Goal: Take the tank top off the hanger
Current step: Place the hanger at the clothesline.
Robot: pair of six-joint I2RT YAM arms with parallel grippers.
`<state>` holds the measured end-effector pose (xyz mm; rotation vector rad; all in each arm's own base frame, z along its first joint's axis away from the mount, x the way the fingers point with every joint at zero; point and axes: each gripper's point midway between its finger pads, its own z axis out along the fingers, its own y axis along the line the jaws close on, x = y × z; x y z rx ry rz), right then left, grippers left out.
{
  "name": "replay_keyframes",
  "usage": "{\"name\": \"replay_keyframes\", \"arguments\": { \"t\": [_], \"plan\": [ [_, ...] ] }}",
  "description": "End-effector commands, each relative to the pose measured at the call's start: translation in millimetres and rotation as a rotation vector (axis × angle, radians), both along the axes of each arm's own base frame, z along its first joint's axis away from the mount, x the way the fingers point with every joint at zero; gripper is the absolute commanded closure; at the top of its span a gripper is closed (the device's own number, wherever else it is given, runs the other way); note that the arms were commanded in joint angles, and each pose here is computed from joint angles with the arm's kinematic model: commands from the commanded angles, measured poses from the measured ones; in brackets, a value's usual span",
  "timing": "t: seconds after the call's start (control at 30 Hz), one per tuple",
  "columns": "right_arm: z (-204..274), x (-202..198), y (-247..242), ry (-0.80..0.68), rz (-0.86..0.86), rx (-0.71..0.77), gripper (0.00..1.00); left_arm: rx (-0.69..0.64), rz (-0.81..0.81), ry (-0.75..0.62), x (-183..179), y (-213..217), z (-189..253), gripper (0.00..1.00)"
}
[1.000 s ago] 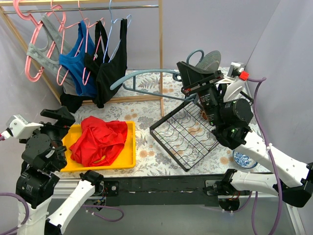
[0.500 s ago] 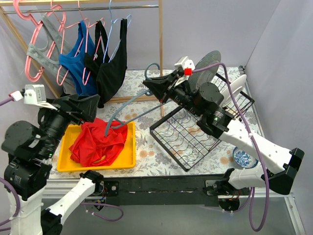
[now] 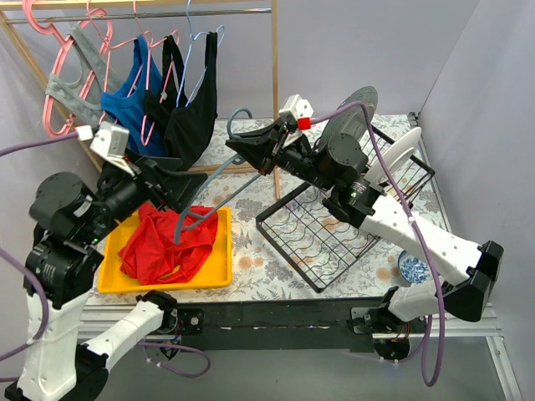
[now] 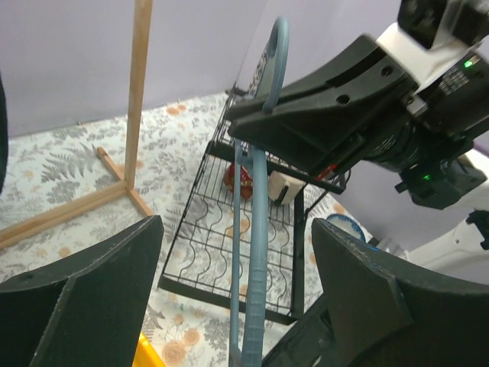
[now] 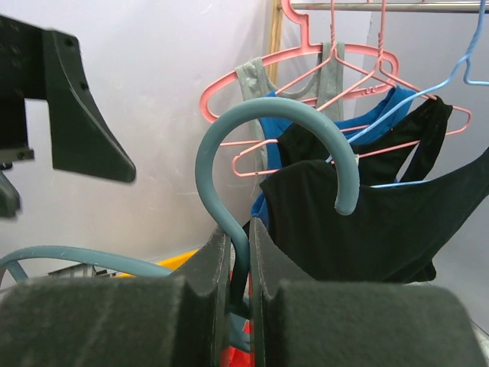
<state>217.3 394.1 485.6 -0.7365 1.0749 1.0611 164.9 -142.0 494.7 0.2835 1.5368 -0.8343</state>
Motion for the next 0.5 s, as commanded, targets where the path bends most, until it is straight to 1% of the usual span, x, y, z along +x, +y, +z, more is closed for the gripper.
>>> {"name": "replay_keyframes", "arguments": {
  "t": [0.0,0.1,0.13,0.3,0.33,0.47],
  "plan": [
    [56,-1,-13,-0.083,-0.036,0.137,0.99,0.034,-0.063,0.032,2,-11,-12,0.24],
    [59,5,-15,-0.078,-0.067,0.156,0.99,0.047,-0.079,0.02,1,-13,-11,0.25],
    [60,5,-16,-0.077,-0.07,0.162,0.99,0.057,-0.076,0.019,3,-13,-12,0.28],
    [63,10,-15,-0.064,-0.084,0.171,0.99,0.078,-0.031,0.052,13,-9,-24,0.37],
    [64,10,-16,-0.065,-0.091,0.173,0.99,0.077,-0.02,0.055,14,-8,-25,0.42],
    [65,13,-17,-0.063,-0.106,0.17,0.99,0.092,-0.022,0.087,18,-9,-37,0.46]
  ]
}}
